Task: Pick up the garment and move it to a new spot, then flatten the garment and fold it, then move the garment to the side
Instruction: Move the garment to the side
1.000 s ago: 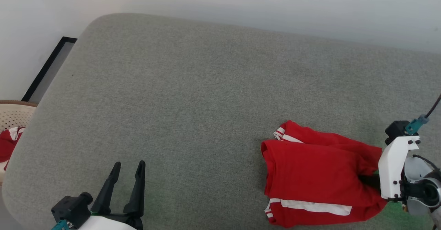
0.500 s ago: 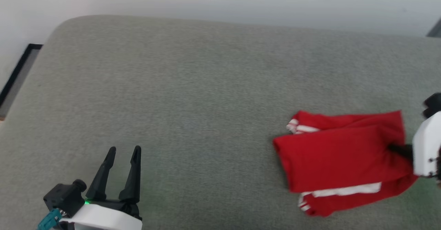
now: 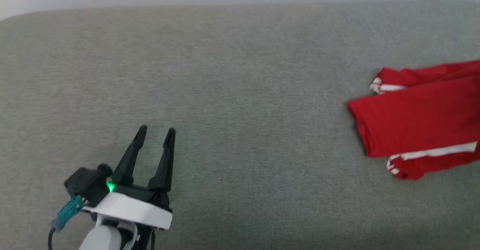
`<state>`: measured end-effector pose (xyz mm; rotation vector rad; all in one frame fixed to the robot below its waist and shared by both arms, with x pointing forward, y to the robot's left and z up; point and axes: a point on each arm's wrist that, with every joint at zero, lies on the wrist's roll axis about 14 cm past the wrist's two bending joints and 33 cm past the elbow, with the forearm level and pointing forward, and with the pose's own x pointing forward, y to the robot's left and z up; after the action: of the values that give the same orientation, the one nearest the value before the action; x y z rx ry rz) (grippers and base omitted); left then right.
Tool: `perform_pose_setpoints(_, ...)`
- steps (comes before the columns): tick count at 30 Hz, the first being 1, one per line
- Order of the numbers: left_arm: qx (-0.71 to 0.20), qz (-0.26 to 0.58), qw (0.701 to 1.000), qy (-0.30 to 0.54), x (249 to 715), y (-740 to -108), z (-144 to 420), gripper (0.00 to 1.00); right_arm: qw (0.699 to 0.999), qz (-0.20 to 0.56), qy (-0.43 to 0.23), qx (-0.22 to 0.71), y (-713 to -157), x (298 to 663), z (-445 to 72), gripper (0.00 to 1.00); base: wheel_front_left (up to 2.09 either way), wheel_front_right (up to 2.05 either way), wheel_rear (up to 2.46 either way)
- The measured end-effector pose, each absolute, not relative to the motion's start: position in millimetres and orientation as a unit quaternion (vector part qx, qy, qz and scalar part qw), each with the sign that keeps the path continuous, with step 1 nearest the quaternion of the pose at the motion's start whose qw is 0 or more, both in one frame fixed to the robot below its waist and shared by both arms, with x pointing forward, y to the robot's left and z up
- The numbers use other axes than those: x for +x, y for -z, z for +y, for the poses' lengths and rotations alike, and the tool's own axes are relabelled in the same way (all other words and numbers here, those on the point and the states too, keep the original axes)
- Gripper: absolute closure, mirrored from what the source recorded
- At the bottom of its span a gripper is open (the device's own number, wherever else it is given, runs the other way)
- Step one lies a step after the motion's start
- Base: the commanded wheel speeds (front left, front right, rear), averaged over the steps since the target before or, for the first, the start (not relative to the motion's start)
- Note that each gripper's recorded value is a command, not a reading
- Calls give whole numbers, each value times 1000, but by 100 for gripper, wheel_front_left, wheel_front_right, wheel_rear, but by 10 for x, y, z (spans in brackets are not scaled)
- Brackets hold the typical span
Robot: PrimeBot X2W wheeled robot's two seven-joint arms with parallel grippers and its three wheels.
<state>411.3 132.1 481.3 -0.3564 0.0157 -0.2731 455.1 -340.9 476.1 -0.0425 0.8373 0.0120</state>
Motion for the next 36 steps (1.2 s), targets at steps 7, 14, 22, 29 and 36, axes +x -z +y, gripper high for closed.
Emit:
perform_pose_setpoints(7, -174, 12, 963, 205, 4387, -4768, 885, 0, 921, 382, 54, -52, -4894, 4585, -3887, 100, 0, 0, 0)
perform_pose_setpoints(14, -172, 17, 944, 280, 4592, -4697, 410, 0, 922, 357, 117, -98, -5023, 4613, -4390, 100, 0, 0, 0)
perform_pose_setpoints(22, -177, 27, 926, 333, 4747, -4556, 60, 0, 910, 349, 161, -155, -4915, 4623, -4771, 100, 0, 0, 0)
perform_pose_setpoints(29, -176, 38, 924, 336, 4800, -4439, 57, 0, 902, 353, 171, -178, -4643, 4700, -4839, 100, 0, 0, 0)
perform_pose_setpoints(36, -173, 38, 931, 318, 4856, -4406, 192, 0, 901, 360, 160, -181, -4474, 4812, -4743, 26, 0, 0, 0)
